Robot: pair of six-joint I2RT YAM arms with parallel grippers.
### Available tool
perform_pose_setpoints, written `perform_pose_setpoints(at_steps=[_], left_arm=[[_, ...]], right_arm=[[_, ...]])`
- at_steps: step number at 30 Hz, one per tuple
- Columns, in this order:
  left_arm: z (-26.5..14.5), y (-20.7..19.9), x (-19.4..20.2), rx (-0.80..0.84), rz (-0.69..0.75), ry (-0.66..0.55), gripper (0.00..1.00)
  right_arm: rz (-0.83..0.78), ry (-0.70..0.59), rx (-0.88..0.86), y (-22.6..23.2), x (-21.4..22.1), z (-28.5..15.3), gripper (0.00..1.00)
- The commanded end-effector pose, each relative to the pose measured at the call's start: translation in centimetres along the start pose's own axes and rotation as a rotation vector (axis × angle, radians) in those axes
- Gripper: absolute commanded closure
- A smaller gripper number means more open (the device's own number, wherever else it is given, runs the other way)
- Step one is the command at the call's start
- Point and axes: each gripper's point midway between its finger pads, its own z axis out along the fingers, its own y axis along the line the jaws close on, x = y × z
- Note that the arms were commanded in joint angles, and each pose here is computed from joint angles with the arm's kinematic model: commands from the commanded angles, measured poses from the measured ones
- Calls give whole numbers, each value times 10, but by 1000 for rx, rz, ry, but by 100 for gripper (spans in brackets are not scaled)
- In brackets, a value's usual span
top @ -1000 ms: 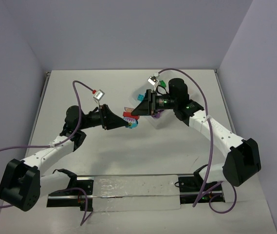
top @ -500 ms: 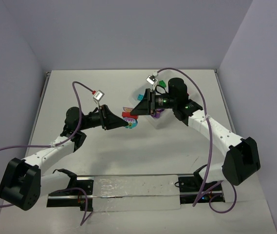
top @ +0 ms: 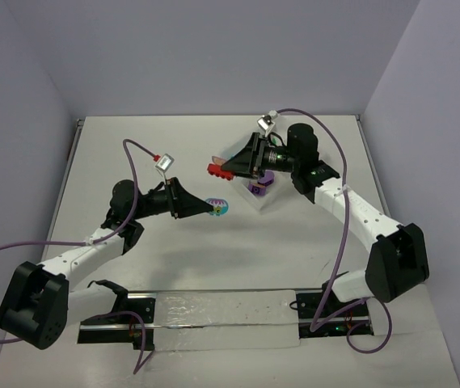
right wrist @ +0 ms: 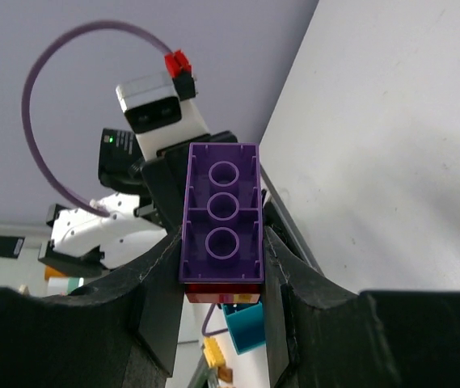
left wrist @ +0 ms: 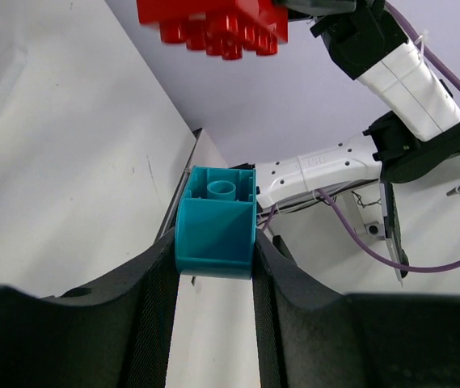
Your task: Sort the legos into containers by color
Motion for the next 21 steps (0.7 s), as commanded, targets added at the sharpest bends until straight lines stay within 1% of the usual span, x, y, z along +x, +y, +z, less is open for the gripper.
perform_pose_setpoints(at_steps=[1,2,3,4,5,7,10,12,14,17,18,21], left_arm=[[8,10,-20,-85,39,-49,100],[10,18,-24,-127,46,-56,100],[12,24,-28,-163,25,-62,100],[16,33,-35,-216,1,-59,100],[22,40,-47,-252,-2,-81,100],[31,50,-65,-302,-21,-111,100],[50,78,-95,-411,-78,-148,100],[63,100,-111,-466,-120,-168,100],[76,115,-124,-501,-129,-185,100],[93,135,-136,-577,-117,-191,100],[101,144,-138,-620,-110,-187,100],[118,159,-143,-676,-98,-168,100]], right_arm=[[-124,-198,101,13,-42,-31,100],[-135,-285,176,4,-57,-45,100],[-153,-292,197,5,-55,-51,100],[-150,-358,282,-7,-65,-66,100],[-193,-423,357,-12,-73,-85,100],[-240,-515,444,-13,-82,-112,100],[-283,-585,520,-10,-80,-140,100],[-301,-605,551,-10,-76,-151,100],[-309,-612,571,-11,-72,-156,100],[-321,-621,593,-13,-65,-164,100],[-323,-621,599,-13,-62,-166,100],[-321,-609,606,-16,-56,-168,100]])
